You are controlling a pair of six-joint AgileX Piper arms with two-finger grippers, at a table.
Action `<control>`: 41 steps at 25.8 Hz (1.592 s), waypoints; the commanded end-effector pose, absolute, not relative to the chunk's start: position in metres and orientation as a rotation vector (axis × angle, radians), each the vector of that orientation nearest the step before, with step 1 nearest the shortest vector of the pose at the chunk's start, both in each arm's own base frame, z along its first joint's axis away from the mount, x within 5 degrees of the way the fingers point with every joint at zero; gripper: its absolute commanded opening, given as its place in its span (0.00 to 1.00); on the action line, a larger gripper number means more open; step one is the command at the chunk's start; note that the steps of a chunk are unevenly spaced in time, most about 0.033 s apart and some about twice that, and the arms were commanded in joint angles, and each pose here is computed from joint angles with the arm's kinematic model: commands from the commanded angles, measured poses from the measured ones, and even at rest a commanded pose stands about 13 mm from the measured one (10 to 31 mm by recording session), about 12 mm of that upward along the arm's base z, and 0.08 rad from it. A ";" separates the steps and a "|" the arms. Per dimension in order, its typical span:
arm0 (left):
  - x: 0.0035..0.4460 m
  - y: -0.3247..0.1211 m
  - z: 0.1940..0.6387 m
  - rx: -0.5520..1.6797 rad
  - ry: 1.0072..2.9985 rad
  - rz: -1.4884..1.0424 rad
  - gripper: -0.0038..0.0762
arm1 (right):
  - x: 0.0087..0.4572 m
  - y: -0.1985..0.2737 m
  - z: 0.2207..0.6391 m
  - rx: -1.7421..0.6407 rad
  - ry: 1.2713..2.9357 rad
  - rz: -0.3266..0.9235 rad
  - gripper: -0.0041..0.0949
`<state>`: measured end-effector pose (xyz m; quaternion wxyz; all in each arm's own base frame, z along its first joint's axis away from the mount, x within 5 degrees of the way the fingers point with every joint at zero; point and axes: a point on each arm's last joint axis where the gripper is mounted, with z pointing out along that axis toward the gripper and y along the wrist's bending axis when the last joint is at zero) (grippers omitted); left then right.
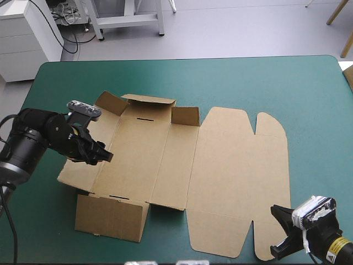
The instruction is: Fold the box
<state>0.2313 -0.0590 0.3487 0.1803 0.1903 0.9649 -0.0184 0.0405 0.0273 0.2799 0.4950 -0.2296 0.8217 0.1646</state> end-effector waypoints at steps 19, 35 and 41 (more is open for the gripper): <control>0.282 0.064 0.302 0.206 2.815 -0.439 0.60 | 0.043 0.029 0.293 -0.535 1.906 0.421 0.02; 0.300 0.053 0.252 0.086 2.867 -0.789 0.60 | 0.043 0.029 0.293 -0.535 1.906 0.422 0.02; 0.298 0.034 0.244 0.167 2.910 -0.808 0.60 | 0.043 0.029 0.293 -0.535 1.906 0.422 0.02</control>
